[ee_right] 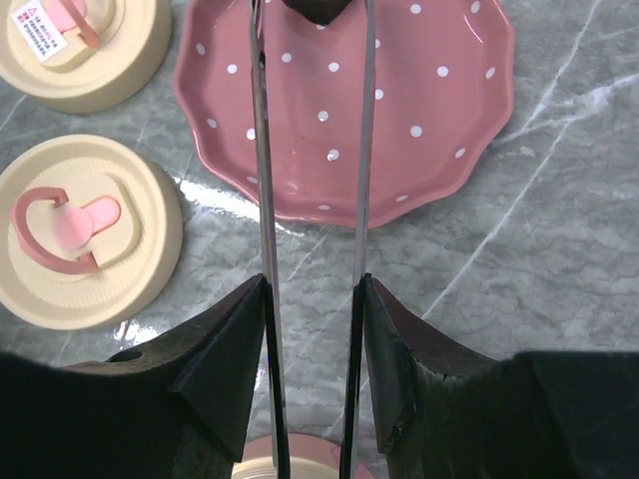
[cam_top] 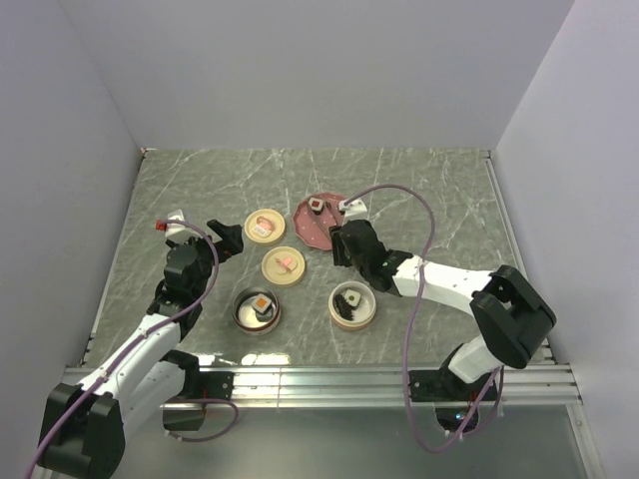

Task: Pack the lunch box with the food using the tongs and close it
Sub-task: Pick up the food using the clamp

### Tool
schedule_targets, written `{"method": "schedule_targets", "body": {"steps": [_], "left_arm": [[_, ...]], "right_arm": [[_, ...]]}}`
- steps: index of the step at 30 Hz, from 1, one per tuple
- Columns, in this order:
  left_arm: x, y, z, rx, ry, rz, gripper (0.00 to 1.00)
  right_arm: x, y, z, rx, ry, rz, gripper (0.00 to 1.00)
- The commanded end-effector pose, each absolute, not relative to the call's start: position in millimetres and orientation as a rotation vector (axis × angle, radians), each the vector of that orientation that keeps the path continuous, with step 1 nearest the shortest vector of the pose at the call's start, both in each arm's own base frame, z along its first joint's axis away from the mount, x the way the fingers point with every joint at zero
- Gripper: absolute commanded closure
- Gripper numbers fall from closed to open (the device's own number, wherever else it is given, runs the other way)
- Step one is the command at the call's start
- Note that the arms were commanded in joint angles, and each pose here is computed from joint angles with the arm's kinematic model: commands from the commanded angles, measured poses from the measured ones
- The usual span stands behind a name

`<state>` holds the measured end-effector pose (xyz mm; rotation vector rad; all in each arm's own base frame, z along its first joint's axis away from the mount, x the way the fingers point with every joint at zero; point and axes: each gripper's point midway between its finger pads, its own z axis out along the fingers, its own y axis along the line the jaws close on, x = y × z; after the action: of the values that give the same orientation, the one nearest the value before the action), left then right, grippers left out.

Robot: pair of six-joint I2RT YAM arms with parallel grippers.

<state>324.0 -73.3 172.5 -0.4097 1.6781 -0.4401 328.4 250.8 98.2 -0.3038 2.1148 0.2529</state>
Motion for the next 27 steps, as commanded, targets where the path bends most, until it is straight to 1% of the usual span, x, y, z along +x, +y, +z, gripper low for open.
{"method": "schedule_targets", "body": {"steps": [1, 7, 11, 23, 25, 27], "left_arm": [[327, -75, 189, -0.401, 1.623, -0.472, 0.01], [327, -75, 189, -0.403, 1.621, -0.472, 0.0], [326, -75, 189, -0.403, 1.621, -0.472, 0.0], [326, -74, 189, -0.404, 1.618, -0.475, 0.01], [326, -74, 189, -0.404, 1.618, -0.472, 0.01], [326, -74, 189, -0.405, 1.617, -0.473, 0.01]], "right_arm": [[343, 251, 123, -0.225, 2.05, 0.256, 0.5], [348, 265, 118, -0.266, 2.069, 0.278, 0.5], [350, 273, 103, -0.295, 2.116, 0.28, 0.5], [359, 271, 88, -0.273, 2.169, 0.202, 0.52], [359, 267, 86, -0.256, 2.176, 0.179, 0.56], [357, 263, 83, -0.249, 2.189, 0.158, 0.63]]}}
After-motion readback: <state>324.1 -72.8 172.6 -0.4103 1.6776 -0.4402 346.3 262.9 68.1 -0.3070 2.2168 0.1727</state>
